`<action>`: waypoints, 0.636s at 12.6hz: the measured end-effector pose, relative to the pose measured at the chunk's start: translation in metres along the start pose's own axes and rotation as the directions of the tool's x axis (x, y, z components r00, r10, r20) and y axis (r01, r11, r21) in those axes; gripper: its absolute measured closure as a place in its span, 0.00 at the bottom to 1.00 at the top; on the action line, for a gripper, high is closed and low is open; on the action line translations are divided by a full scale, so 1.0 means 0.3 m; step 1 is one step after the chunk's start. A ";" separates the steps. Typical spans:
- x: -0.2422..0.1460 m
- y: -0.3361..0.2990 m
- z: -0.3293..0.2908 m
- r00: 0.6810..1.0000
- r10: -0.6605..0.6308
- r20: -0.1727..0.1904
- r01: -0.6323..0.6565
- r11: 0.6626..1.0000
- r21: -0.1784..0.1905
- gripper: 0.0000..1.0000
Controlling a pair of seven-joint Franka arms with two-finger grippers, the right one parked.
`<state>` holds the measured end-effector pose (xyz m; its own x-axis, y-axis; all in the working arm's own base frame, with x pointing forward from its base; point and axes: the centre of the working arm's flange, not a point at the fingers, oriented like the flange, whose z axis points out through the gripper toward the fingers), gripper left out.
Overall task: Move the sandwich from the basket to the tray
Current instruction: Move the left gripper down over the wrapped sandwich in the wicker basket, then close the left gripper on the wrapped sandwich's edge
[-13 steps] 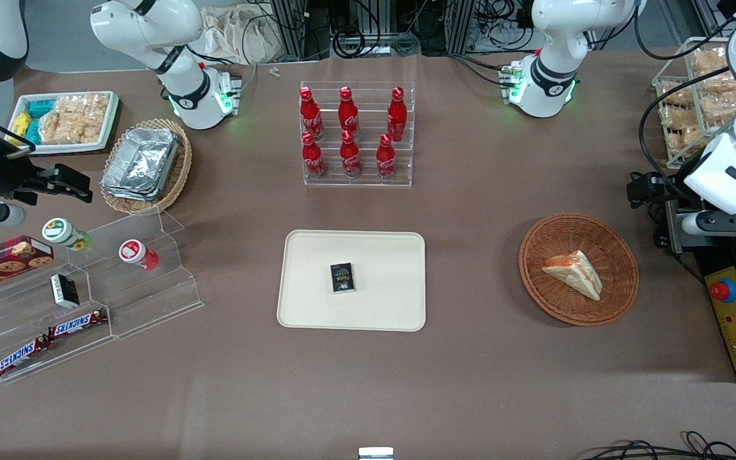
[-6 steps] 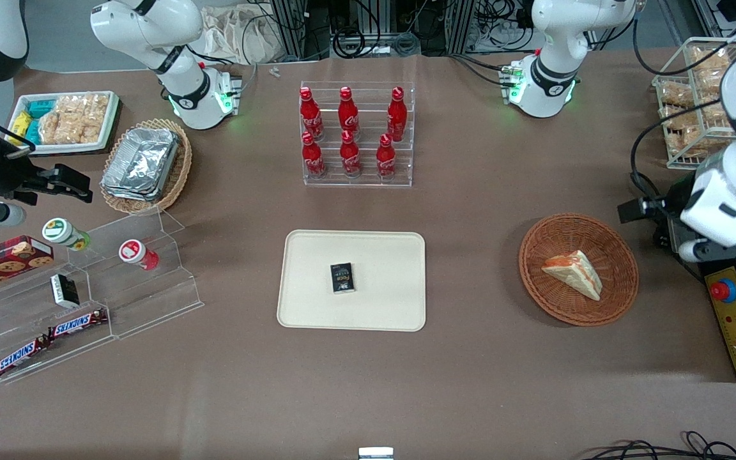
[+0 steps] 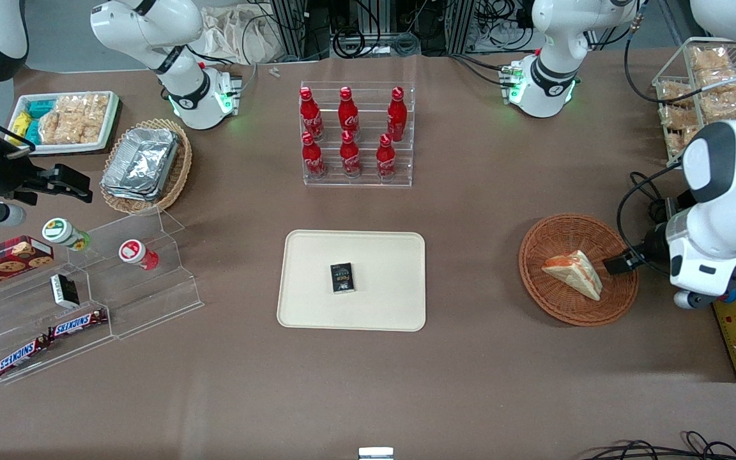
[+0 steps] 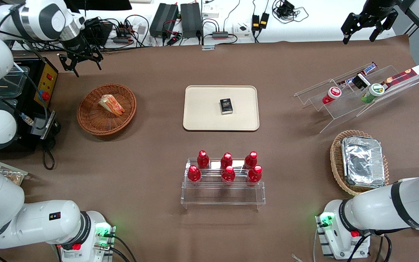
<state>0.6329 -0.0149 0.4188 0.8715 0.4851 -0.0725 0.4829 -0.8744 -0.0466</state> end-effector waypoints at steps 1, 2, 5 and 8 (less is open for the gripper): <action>0.018 0.007 0.054 0.999 -0.040 0.004 0.040 0.999 -0.001 0.00; 0.039 0.019 0.099 0.995 -0.103 -0.004 0.103 0.995 -0.012 0.00; 0.087 0.052 0.226 0.965 -0.263 -0.013 0.262 0.964 -0.043 0.00; 0.070 0.066 0.359 0.950 -0.311 0.028 0.311 0.950 -0.013 0.00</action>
<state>0.6515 -0.0215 0.3090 0.6754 0.7328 -0.0826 0.7312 -0.6801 -0.0540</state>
